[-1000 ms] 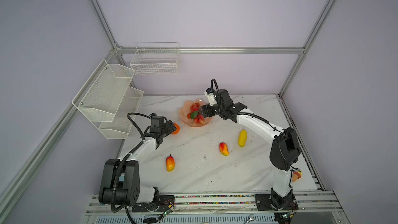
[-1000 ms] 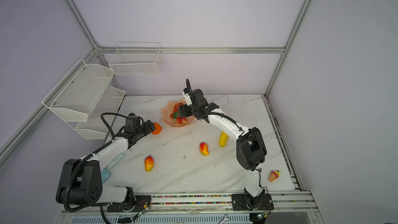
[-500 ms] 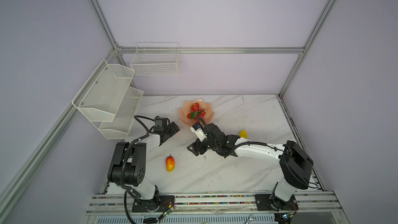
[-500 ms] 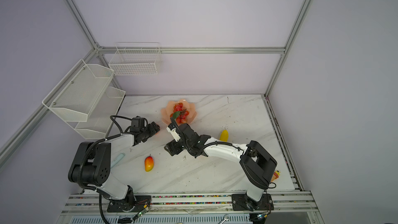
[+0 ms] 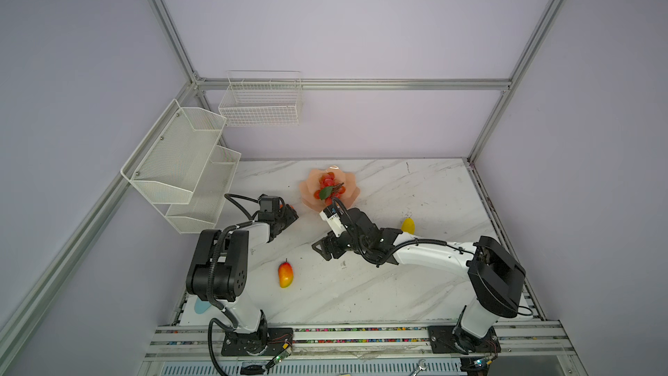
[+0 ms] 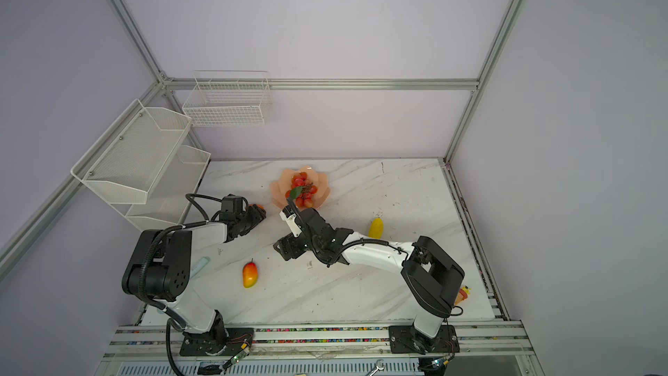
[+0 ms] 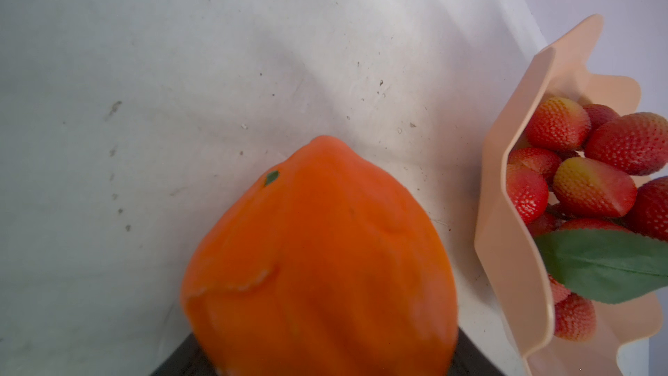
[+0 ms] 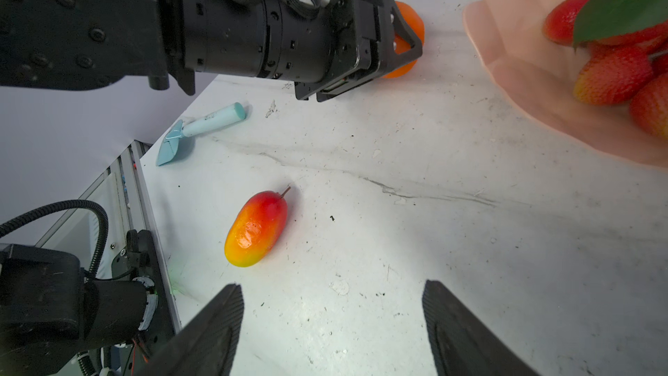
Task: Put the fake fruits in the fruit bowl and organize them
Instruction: 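Grasp the orange with the left gripper while the right arm withdraws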
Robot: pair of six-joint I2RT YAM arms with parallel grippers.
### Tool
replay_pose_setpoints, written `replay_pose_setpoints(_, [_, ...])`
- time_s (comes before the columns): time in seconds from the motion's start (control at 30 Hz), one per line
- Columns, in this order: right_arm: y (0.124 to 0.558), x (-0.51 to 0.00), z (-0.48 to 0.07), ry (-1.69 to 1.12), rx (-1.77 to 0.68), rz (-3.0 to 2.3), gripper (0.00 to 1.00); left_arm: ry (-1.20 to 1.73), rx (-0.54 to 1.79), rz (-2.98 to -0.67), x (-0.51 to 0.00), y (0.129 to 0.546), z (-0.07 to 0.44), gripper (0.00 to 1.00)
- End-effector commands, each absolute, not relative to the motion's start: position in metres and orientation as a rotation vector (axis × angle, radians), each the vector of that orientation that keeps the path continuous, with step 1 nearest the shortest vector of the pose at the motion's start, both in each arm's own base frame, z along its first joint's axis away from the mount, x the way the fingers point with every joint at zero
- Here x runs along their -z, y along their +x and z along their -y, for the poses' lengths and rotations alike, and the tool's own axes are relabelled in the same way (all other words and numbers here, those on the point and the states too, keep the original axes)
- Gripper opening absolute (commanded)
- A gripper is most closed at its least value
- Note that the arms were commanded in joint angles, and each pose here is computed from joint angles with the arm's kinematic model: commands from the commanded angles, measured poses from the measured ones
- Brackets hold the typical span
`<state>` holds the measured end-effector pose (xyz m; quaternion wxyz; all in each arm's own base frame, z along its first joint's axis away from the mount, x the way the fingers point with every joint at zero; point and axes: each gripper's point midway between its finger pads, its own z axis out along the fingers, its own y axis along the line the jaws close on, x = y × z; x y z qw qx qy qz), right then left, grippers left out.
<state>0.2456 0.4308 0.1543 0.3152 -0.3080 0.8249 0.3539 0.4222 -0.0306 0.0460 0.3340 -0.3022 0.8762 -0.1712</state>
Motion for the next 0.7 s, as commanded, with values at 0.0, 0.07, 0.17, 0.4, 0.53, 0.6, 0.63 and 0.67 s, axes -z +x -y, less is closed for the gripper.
replay_pose_setpoints(0.0, [0.249,-0.156,-0.438,-0.791,-0.954,-2.161,0.81,-0.723,0.399,-2.227,-0.074,0.443,0.022,0.60])
replay_pose_setpoints(0.07, [0.248,-0.154,-0.438,-0.794,-0.958,-2.164,0.81,-0.710,0.385,-2.228,-0.075,0.441,0.021,0.56])
replay_pose_setpoints(0.17, [0.248,-0.153,-0.439,-0.796,-0.960,-2.165,0.81,-0.690,0.380,-2.224,-0.079,0.439,0.021,0.50])
replay_pose_setpoints(0.4, [0.262,-0.146,-0.419,-0.707,-0.891,-2.213,0.81,-0.533,0.323,-2.210,-0.112,0.428,0.033,0.46])
replay_pose_setpoints(0.53, [0.293,-0.152,-0.377,-0.483,-0.926,-2.241,0.81,-0.311,0.162,-2.159,-0.152,0.419,0.051,0.46])
replay_pose_setpoints(0.6, [0.303,-0.158,-0.358,-0.395,-0.961,-2.220,0.82,-0.158,0.153,-2.135,-0.167,0.422,0.070,0.46])
replay_pose_setpoints(0.63, [0.306,-0.161,-0.351,-0.366,-0.967,-2.207,0.81,-0.114,0.161,-2.120,-0.176,0.425,0.076,0.46])
replay_pose_setpoints(0.67, [0.308,-0.163,-0.346,-0.350,-0.966,-2.202,0.81,-0.082,0.168,-2.110,-0.182,0.429,0.081,0.46])
